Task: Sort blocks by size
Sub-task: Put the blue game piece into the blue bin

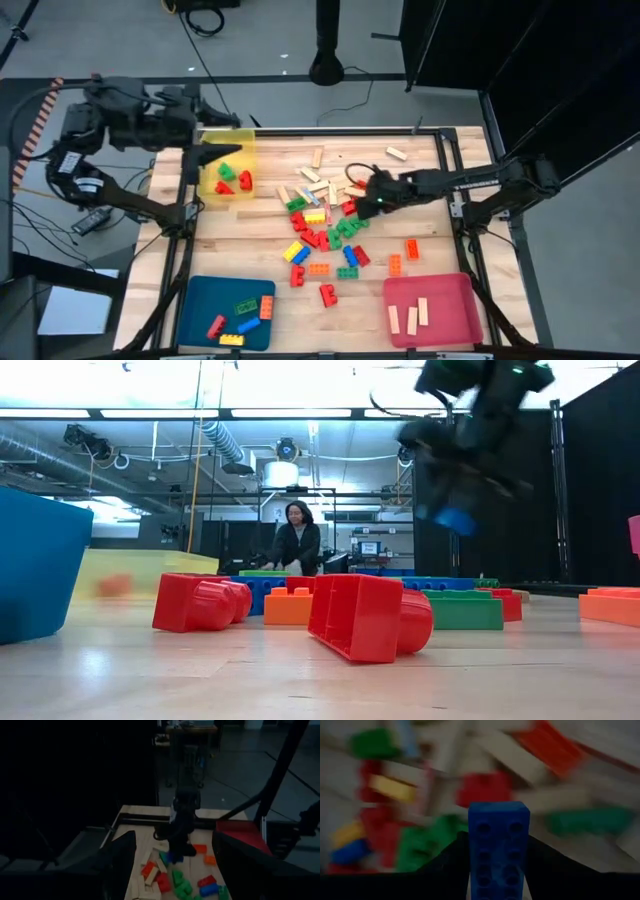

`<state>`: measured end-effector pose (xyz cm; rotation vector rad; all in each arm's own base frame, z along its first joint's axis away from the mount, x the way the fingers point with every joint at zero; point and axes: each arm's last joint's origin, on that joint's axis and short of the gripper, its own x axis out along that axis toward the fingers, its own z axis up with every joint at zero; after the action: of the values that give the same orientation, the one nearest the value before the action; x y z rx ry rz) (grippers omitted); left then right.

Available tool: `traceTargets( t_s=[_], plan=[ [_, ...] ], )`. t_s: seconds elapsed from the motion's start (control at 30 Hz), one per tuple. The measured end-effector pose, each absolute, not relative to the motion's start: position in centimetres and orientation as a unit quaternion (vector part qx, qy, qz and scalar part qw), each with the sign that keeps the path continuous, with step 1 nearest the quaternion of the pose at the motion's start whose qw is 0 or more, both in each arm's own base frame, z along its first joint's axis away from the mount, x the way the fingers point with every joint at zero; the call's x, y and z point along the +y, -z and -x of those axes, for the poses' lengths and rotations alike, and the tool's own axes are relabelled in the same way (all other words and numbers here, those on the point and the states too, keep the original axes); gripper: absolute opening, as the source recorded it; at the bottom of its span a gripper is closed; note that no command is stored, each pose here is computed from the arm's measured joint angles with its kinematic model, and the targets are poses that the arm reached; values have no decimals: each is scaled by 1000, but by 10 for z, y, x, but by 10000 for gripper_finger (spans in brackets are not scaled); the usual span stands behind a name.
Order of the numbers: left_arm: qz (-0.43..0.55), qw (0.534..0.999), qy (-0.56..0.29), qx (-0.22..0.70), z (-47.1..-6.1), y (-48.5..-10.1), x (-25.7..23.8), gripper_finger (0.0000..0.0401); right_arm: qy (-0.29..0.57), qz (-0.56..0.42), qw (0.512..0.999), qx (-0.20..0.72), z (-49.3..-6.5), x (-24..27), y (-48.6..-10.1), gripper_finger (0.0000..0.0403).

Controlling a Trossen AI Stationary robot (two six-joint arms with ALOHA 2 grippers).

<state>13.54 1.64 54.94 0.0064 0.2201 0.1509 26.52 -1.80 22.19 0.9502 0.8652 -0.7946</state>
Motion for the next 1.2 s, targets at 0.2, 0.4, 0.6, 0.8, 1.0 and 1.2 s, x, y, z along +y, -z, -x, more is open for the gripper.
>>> traceTargets(
  t_s=[0.2,0.4,0.6,0.8,1.0,1.2],
  plan=[
    [2,992,-84,97,-124,-552,16,268,239,-360,836,338,-332,-9,-241,155],
    [5,992,-83,98,-123,-552,15,268,112,-250,906,322,-404,18,-241,155],
    [5,991,-83,109,-123,-550,15,268,45,-173,932,315,-466,44,-229,155],
    [6,989,-84,119,-121,-548,15,268,-47,-104,956,271,-518,71,-220,155],
    [5,987,-94,133,-121,-545,16,268,-177,-68,952,242,-553,106,-206,155],
    [5,987,-94,132,-119,-545,16,268,-269,-68,930,242,-567,139,-177,155]
  ],
)
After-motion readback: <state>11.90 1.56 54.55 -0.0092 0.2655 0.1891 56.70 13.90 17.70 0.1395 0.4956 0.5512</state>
